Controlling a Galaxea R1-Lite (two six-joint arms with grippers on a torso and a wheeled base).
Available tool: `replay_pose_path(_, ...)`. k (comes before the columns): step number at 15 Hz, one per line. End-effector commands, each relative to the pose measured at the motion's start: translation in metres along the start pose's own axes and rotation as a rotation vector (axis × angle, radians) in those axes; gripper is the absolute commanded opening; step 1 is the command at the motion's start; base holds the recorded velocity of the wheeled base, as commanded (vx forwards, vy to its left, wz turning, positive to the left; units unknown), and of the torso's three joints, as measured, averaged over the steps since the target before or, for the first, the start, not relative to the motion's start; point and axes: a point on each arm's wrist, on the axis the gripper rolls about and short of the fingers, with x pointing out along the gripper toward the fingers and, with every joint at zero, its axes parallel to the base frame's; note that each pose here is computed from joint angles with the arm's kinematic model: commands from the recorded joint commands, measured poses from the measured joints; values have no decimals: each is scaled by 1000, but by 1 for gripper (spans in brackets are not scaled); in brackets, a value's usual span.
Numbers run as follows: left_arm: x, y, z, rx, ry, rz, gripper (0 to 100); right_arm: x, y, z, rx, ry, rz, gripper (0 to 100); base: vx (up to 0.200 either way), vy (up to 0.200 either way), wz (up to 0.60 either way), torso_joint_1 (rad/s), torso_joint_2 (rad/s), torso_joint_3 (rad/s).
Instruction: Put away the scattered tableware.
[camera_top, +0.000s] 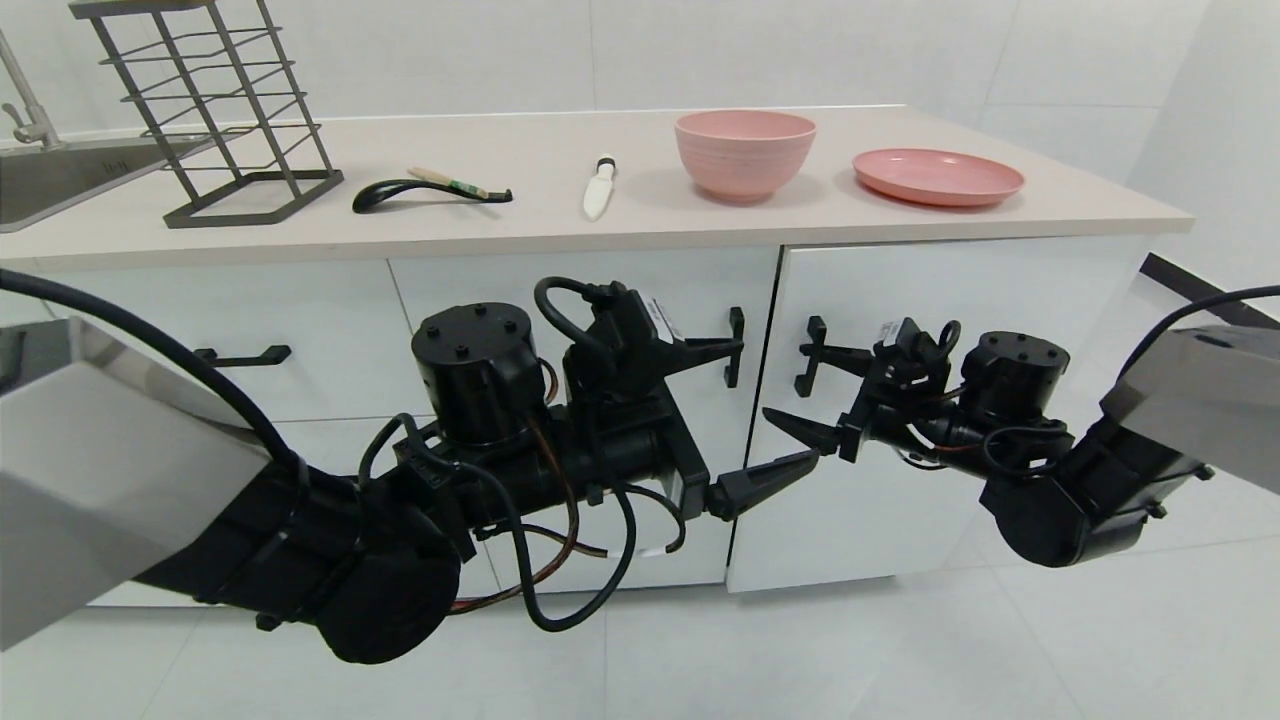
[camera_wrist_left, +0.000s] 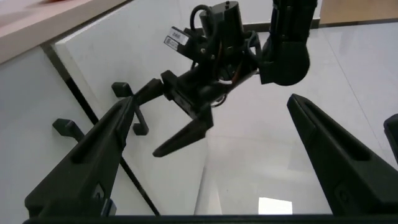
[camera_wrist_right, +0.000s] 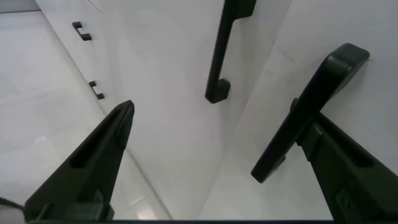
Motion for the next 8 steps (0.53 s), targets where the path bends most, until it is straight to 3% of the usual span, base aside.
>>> replay_pose_path(1,8,5,-8,-2,5,3,100,-20,15,16,10,8,7,100,0,0,0,0,0,0)
replay_pose_path(2,9,5,-8,-2,4,3,100,-22,16,18,11,9,7,100,0,0,0,0,0,0)
replay_pose_path(3,20,10,-16,-17,6,12,100,-39,31,26,29,27,12,100,0,0,0,0,0,0)
replay_pose_path(5,39,21,-23,-69,-9,91,100,-55,45,26,61,59,16,100,0,0,0,0,0,0)
replay_pose_path(8,69,35,-31,-41,-66,100,100,-61,48,29,61,60,10,100,0,0,0,0,0,0)
